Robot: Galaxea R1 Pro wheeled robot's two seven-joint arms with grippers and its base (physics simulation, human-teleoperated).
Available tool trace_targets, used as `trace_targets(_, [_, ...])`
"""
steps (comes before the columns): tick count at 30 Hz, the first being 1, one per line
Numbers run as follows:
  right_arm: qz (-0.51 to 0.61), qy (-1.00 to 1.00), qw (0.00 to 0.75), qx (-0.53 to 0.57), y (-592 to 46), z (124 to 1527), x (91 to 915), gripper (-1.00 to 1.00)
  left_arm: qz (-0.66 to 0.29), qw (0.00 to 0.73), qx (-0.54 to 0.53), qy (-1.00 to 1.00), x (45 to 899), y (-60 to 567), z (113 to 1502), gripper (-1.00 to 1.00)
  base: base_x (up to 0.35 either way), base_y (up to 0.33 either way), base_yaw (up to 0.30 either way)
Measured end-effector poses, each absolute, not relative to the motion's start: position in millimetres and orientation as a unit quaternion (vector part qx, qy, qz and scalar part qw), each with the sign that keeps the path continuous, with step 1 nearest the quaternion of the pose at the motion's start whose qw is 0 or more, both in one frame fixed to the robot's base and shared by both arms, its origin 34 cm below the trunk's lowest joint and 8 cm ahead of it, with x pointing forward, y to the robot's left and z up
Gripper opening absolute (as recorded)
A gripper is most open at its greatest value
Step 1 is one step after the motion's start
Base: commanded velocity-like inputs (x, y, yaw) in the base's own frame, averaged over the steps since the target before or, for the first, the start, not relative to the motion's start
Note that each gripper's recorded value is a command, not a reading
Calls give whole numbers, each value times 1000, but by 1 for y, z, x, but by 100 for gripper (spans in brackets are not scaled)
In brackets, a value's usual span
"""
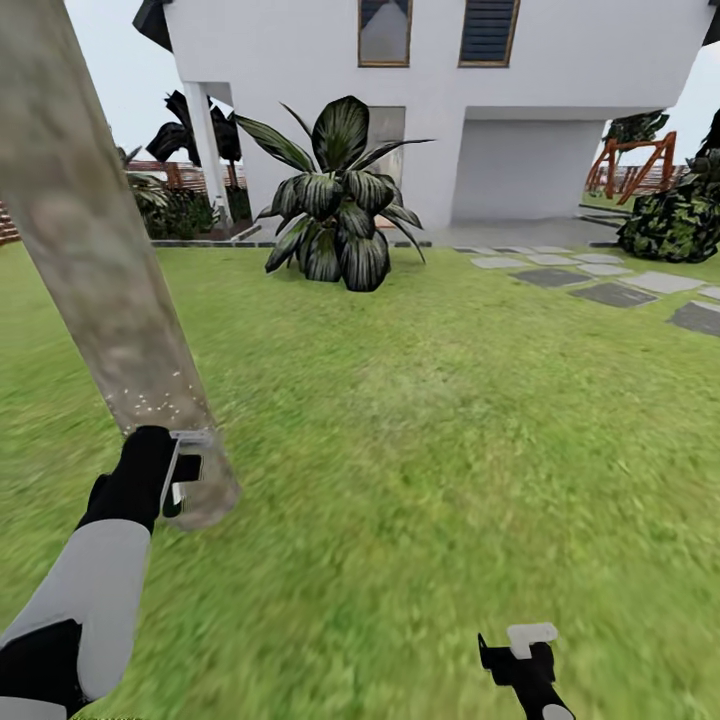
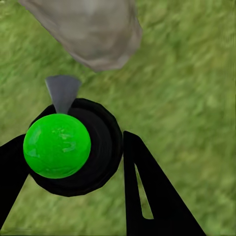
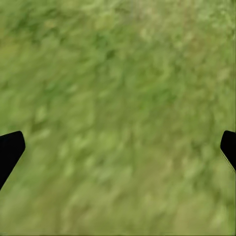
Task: In the garden, pick up the pesticide atomizer on the floor and spray pesticide onto both trees until each tree trunk is fully covered.
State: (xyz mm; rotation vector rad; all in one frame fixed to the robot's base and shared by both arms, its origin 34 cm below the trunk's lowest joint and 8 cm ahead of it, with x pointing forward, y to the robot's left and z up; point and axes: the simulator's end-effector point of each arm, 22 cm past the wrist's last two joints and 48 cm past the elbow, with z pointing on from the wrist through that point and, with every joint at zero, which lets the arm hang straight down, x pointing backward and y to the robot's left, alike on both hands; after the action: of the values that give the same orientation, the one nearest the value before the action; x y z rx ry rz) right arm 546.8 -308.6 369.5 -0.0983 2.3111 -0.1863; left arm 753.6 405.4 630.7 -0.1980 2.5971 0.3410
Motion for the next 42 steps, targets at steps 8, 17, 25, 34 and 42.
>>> trace_targets(8, [-73, 913, 399, -39, -309, 369, 546, 100, 143, 242, -85, 956, 735, 437, 617, -100, 181, -209, 276])
trace_targets(17, [-73, 914, 398, -39, -307, 369, 546, 100, 141, 223, -79, 961, 714, 434, 589, -100, 15, -10, 276])
trace_targets(25, [-73, 913, 398, -39, -307, 369, 546, 100, 137, 225, -74, 962, 716, 424, 588, -100, 250, -35, 65])
trace_targets(34, [-73, 914, 398, -39, -307, 369, 546, 100, 135, 225, -74, 962, 717, 422, 587, -100, 137, -229, 0])
trace_targets(42, [-73, 914, 398, -39, -308, 369, 546, 100, 135, 225, -75, 962, 716, 424, 587, -100, -51, -275, 0])
